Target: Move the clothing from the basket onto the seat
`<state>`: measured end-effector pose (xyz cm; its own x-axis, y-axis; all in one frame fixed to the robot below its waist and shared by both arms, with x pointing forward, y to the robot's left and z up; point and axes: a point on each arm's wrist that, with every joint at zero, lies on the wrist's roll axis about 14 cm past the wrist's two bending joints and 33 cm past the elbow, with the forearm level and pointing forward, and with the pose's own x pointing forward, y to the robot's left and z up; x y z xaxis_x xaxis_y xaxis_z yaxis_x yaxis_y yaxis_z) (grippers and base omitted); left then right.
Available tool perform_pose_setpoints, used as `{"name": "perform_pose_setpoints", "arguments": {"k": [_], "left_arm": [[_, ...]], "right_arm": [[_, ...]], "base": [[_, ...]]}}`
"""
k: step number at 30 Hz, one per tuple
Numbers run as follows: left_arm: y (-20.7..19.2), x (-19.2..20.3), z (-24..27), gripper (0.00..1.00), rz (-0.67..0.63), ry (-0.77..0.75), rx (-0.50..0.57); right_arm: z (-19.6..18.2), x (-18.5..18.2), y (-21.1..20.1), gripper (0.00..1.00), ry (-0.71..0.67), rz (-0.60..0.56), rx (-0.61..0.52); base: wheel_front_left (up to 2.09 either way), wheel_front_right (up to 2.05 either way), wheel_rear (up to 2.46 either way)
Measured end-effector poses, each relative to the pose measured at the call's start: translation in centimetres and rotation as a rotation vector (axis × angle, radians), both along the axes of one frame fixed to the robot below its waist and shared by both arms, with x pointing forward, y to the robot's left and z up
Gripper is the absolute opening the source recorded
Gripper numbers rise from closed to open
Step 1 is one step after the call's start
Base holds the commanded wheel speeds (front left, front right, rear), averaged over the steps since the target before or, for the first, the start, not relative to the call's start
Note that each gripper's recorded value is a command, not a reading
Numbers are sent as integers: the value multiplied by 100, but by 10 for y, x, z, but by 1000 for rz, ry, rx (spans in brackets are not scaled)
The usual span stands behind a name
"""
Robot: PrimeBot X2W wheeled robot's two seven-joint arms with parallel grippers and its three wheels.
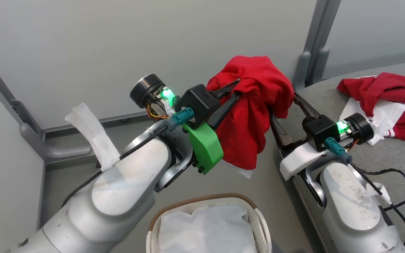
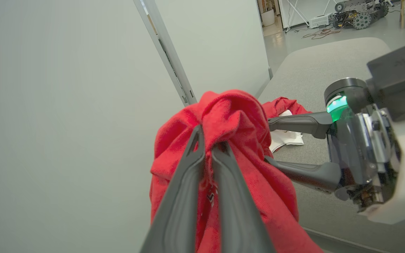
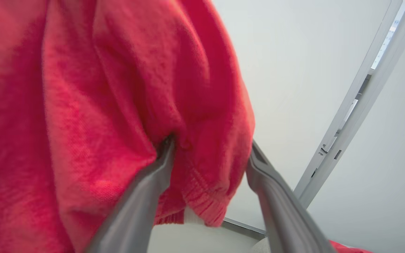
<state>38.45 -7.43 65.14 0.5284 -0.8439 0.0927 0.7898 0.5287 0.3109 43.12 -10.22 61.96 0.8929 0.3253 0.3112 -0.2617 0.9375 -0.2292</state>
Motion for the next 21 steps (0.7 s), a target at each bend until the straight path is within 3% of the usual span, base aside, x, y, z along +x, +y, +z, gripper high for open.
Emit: {"name": "perform_pose_setpoints", "arguments": {"k": [1, 2, 3, 4, 12, 13, 14, 16, 18, 19, 21], "left_arm": [[1, 0, -3, 0, 1, 13, -3], [1, 0, -6, 0, 3, 21, -6], [2, 0, -10, 0, 6, 34, -11], [3, 1, -14, 0, 10, 48, -17], [11, 1, -51, 0, 46, 162, -64], [12, 1, -55, 5, 49, 173, -73], [13, 1, -59, 20, 56, 186, -83], [14, -1, -69, 41, 63, 214, -98], [15, -3, -75, 89, 65, 226, -120], [16, -3, -78, 100, 71, 230, -142], [17, -4, -86, 100, 81, 250, -167]], "right_arm": [[1, 0, 1, 28, -2, 4, -3], [1, 1, 2, 21, -3, 6, -7], [1, 1, 3, 5, -4, 7, -11], [2, 2, 3, 0, -6, 8, -13], [-1, 7, 0, 0, -2, -3, -30], [-1, 7, -1, 0, -2, -5, -30], [-1, 8, -2, 0, -1, -7, -30], [-2, 9, -3, 0, -1, -10, -31], [-2, 10, -5, 0, -2, -13, -32], [-2, 10, -6, 0, -2, -15, -32], [-2, 11, -7, 0, -1, -18, -32]], "base": [[0, 0, 0], [0, 0, 0], [0, 0, 0], [0, 0, 0], [0, 0, 0], [0, 0, 0], [0, 0, 0], [0, 0, 0], [0, 0, 0], [0, 0, 0], [0, 0, 0]]}}
